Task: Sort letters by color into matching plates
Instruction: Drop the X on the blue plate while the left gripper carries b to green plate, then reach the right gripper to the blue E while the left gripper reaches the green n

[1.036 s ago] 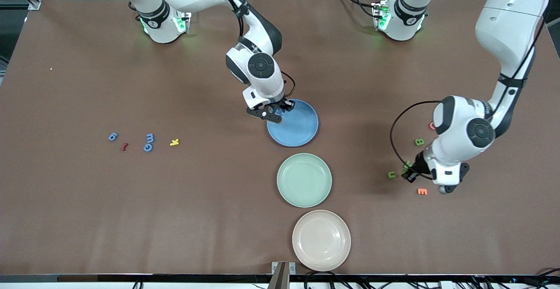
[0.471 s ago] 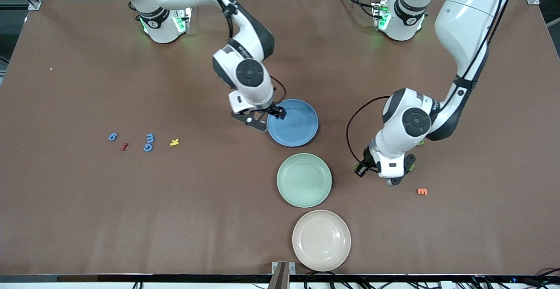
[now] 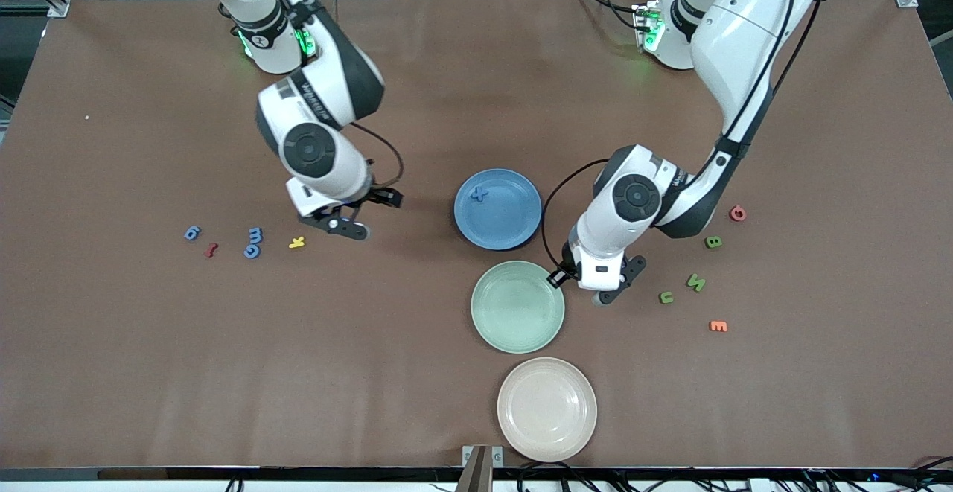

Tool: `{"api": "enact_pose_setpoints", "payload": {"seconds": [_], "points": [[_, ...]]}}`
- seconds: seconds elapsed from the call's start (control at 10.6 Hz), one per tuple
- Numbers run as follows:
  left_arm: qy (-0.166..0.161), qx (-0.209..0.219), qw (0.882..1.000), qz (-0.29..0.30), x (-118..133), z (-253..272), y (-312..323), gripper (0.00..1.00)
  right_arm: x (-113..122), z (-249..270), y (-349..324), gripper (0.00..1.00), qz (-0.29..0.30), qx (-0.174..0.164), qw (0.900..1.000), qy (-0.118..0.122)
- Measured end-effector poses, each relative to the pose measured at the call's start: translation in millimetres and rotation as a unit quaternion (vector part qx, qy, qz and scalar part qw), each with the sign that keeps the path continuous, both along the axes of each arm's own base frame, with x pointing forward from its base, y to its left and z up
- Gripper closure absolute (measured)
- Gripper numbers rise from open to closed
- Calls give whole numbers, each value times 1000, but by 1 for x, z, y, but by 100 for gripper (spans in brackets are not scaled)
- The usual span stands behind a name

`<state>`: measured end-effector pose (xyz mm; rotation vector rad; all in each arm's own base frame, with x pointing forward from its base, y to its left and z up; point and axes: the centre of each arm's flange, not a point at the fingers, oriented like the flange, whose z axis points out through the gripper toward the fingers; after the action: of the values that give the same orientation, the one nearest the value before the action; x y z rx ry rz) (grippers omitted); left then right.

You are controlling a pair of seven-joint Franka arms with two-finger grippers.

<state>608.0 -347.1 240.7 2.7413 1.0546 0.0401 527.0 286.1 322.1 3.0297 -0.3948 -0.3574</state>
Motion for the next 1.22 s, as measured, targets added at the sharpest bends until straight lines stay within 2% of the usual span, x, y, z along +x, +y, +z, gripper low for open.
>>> {"api": "enact_pose_setpoints", "payload": {"seconds": [0.19, 0.47, 0.57, 1.04, 1.22], "points": [[-5, -3, 1000, -8, 0, 0, -15, 73, 1, -11, -75, 0, 51, -6, 999, 12], [-11, 5, 1000, -14, 4, -11, -24, 73, 1, -41, -158, 0, 113, 4, 994, -13], [-14, 13, 1000, -17, 7, -15, -23, 68, -2, -54, -181, 0, 139, 13, 990, -19], [-39, 32, 998, -41, 18, -13, -21, 4, -8, -80, -257, 1, 240, 35, 968, -58], [-50, 48, 996, -47, 34, -13, 6, 0, -9, -87, -284, 6, 274, 34, 958, -76]]}}
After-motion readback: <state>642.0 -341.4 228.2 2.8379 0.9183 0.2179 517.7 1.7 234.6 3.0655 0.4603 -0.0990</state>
